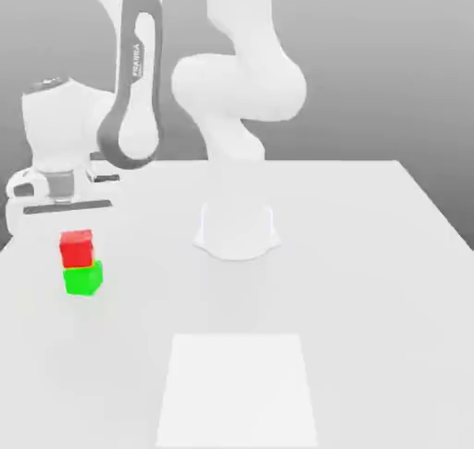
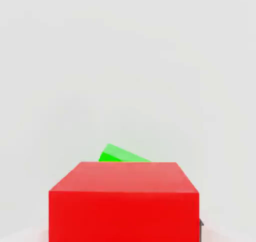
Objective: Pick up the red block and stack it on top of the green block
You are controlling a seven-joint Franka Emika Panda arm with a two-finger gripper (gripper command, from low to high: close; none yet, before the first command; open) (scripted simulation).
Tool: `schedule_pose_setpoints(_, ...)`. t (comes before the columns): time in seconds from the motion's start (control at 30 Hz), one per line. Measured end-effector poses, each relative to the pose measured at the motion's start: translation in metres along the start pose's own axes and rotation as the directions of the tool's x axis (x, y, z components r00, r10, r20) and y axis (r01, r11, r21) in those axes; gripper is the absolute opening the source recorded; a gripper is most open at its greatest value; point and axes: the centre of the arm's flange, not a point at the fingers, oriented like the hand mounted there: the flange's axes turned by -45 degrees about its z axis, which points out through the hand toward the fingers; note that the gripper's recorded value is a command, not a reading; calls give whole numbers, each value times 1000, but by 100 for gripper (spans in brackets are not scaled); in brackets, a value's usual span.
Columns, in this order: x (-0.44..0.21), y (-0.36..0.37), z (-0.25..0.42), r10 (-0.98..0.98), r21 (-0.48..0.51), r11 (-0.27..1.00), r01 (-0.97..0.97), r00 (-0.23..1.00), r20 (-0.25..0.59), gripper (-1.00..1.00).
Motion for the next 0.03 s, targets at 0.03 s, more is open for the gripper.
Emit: schedule_pose_setpoints(0.03, -1, 0, 3, -1, 0, 1000, 1, 1000, 3, -100)
